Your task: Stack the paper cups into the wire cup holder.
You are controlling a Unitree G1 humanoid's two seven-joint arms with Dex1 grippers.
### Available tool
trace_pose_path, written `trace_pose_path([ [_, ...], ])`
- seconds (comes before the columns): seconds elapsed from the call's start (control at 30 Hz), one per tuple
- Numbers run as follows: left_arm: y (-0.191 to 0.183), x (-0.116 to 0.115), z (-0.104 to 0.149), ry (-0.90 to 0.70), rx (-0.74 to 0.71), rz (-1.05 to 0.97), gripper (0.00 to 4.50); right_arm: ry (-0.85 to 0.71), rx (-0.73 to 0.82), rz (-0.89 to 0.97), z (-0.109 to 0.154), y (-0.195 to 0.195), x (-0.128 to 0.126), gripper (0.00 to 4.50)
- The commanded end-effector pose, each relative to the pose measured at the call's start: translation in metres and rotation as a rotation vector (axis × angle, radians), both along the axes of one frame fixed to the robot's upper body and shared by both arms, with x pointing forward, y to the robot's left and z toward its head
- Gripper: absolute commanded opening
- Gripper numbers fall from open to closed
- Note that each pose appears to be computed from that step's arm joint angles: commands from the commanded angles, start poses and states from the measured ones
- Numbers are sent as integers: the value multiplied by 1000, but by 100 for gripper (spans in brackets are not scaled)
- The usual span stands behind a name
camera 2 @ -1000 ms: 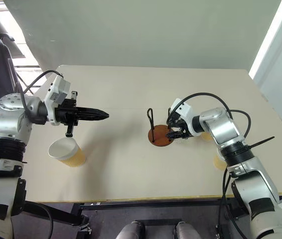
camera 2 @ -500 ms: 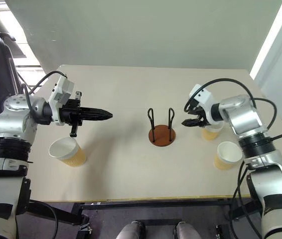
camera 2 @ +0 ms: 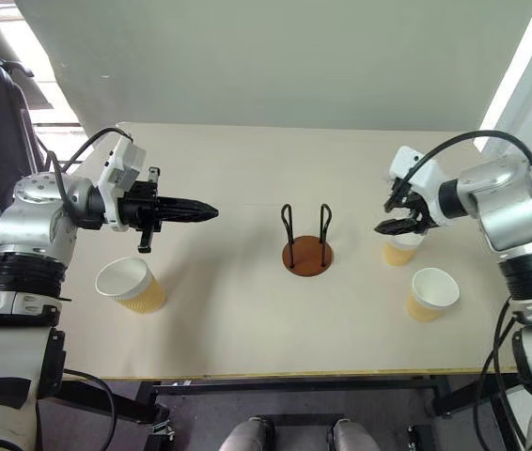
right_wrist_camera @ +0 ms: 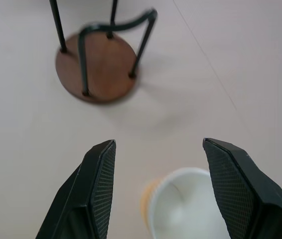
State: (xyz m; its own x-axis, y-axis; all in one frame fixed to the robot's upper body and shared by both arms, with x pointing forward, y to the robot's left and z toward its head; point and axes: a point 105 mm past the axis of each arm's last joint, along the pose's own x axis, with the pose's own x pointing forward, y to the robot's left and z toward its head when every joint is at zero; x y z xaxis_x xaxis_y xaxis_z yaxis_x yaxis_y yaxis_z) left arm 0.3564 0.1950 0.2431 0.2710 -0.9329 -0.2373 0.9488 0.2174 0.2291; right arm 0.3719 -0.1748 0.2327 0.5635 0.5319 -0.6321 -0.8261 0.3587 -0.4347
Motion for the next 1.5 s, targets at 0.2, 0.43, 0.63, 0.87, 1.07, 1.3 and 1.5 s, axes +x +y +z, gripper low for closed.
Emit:
trace_pose_path([
  [0.2,0,-5,16,-65,-7,-40,0,-35,-130,26,-9,-10,6,280],
  [0.43,7,-4,12,-85,-4,-19,0,-52,-214,42,-21,-15,15,280],
  [0.63,11,-4,11,-90,-1,-9,0,-52,-292,50,-32,-25,19,280],
  [0.87,11,-3,13,-94,1,-7,0,-40,-359,53,-45,-37,22,280],
  [1.07,11,-4,15,-95,2,-9,0,-44,-397,62,-50,-39,26,191],
  [1.3,15,-3,12,-89,6,5,0,-49,-387,102,-43,-28,27,4],
  [1.5,18,1,7,-77,20,20,0,-104,-363,161,-23,-7,21,4],
])
